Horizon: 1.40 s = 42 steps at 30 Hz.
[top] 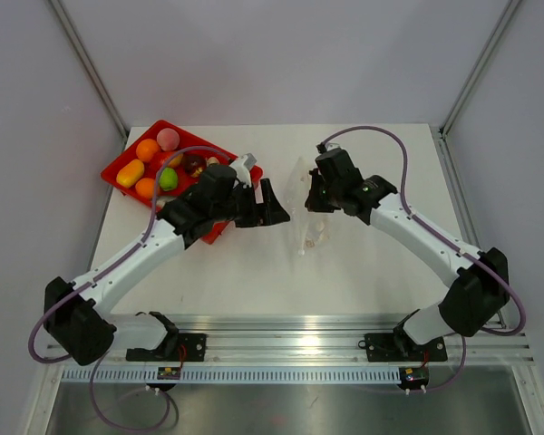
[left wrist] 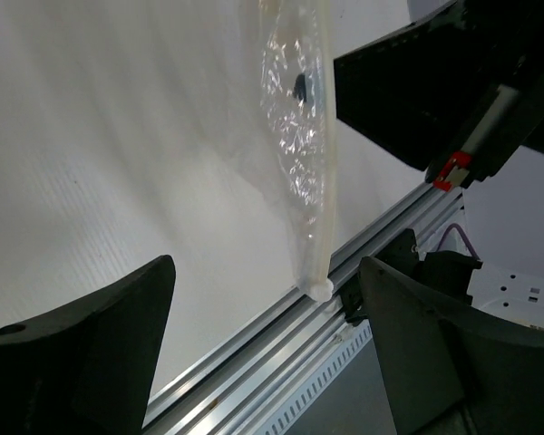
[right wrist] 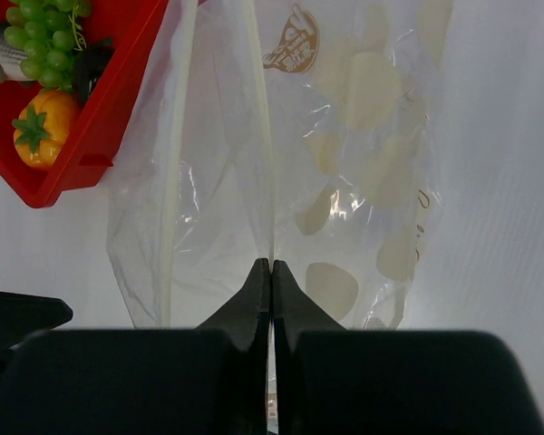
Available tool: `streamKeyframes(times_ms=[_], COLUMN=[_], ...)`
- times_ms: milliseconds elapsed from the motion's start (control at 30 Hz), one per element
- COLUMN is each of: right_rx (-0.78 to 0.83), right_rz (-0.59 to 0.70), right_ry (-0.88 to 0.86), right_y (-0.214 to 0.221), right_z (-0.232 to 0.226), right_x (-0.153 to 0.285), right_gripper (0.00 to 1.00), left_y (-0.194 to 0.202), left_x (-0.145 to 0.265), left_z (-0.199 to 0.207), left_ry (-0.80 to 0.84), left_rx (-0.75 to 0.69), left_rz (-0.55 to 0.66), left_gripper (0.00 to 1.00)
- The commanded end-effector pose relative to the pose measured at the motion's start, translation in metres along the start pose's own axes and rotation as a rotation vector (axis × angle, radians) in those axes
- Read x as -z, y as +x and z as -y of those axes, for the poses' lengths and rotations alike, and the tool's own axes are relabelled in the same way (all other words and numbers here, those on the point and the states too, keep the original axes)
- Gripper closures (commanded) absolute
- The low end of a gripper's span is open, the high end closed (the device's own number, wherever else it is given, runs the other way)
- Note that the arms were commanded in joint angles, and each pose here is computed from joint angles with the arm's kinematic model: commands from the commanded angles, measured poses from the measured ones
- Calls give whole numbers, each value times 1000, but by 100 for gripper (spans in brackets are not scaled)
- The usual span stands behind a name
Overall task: Place the food in the zip-top bag and seal the zipper
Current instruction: Open the zipper of the food storage bag.
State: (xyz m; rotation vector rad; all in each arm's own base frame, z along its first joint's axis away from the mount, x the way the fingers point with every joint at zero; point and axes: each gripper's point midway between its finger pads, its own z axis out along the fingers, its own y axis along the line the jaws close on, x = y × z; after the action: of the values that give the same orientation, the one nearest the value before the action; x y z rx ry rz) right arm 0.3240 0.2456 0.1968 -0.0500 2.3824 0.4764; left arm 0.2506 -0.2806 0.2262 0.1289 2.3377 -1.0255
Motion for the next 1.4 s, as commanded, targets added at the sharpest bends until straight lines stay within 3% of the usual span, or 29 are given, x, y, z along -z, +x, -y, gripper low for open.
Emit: streamKeyframes(times_ms=[0, 667, 767, 800, 867, 900, 933, 1000, 1033, 1100, 1200, 1367], right_rx=[-29, -61, -61, -59, -58, -56, -54, -49, -44, -37, -51, -114], right_rz=[13, -1, -9, -3, -2, 6, 8, 25, 35, 72, 111, 61], right_ry=[-21, -23, -19, -24, -33, -40, -45, -43, -42, 0, 45, 26], right_y=[-2, 11, 12, 10, 10, 9, 8, 5, 2, -4, -11, -1], right_z=[-8, -11, -11, -12, -13, -13, -14, -12, -12, -2, 13, 28], right_x=[18, 41, 44, 47, 50, 54, 56, 63, 67, 76, 84, 70], right_gripper=[100, 100, 100, 100, 100, 100, 96, 75, 55, 44, 37, 36], left_y=[-34, -36, -34, -32, -30, -29, -29, -26, -31, -20, -18, -17], left_x=[-3, -57, -62, -65, -66, -66, -67, -65, -65, -65, -61, -57], left_z=[27, 33, 32, 29, 33, 33, 34, 36, 41, 35, 35, 33], left_ry=[58, -84, -77, -82, -61, -51, -40, 11, 53, 118, 226, 282], left_rx=[8, -7, -5, -12, -25, -38, -43, -43, -46, -20, 9, 1], left_rz=[110, 66, 53, 43, 31, 26, 24, 4, 19, -29, -43, -60], left_gripper=[18, 41, 56, 71, 86, 100, 100, 100, 100, 100, 100, 100])
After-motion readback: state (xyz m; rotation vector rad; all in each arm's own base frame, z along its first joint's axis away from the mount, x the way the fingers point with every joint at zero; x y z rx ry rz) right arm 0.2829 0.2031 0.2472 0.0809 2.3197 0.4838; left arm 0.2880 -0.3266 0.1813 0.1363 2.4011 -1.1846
